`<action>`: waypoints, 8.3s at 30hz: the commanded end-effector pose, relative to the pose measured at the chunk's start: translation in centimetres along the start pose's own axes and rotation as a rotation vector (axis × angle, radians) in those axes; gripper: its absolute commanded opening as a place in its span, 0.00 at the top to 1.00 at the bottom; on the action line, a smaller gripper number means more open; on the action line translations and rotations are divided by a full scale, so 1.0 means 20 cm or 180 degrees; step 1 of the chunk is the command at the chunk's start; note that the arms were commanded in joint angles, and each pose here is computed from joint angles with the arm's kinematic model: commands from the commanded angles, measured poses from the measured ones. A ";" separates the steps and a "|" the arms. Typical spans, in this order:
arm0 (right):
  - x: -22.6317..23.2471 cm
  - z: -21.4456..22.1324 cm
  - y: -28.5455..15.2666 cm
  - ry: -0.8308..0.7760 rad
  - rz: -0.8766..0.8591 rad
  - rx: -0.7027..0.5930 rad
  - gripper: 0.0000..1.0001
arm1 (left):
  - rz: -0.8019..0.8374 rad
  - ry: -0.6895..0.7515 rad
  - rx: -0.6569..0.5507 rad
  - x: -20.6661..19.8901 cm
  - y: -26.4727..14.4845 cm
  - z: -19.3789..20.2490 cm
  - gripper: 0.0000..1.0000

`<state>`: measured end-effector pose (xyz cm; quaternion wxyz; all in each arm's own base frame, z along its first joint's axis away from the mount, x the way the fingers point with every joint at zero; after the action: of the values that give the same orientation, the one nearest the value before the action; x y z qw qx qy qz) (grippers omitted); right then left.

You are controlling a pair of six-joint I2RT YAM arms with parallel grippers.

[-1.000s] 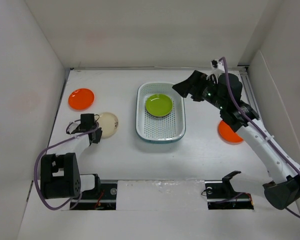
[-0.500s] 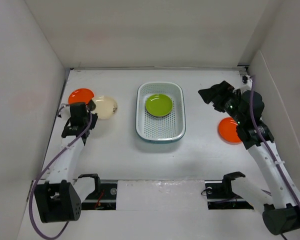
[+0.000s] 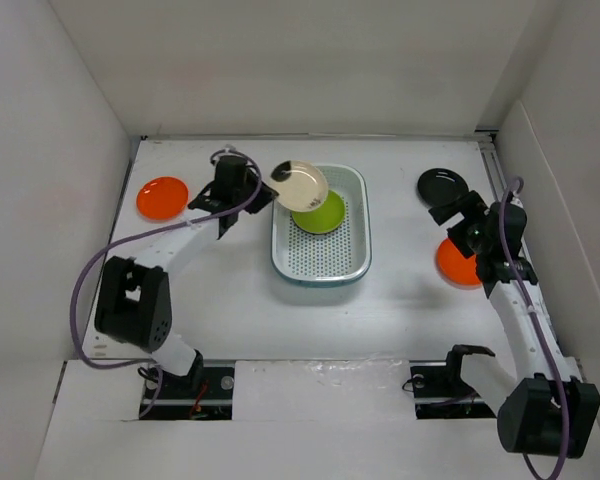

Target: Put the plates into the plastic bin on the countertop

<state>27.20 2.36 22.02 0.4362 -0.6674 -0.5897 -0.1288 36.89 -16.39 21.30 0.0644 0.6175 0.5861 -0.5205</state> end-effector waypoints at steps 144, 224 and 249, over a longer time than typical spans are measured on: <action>1.02 0.42 0.48 -0.1218 -0.0871 0.0987 0.00 | -0.2003 -0.0898 -0.0650 1.02 -0.29 -0.64 0.00; 0.46 0.07 -0.49 -0.0510 -0.1341 0.0274 0.05 | 0.0653 0.0799 0.0072 -0.32 -0.14 -0.14 1.00; 0.28 0.05 -0.50 -0.0303 -0.0526 -0.0006 0.01 | 0.0717 0.0751 0.0800 -0.22 0.10 0.04 0.35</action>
<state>19.32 6.89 29.64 0.3954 -0.5929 -0.6910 -0.1207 39.07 -20.11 18.18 -0.0667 0.6957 0.4685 -0.5405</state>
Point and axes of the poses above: each gripper's point midway between its finger pads, its own y axis out along the fingers, its own x axis along the line the jaws close on, z = x × y, the point moved 6 cm from there along -y, back along the fingers, and after that the axes turned 1 degree about -y, right-handed, at the moved point
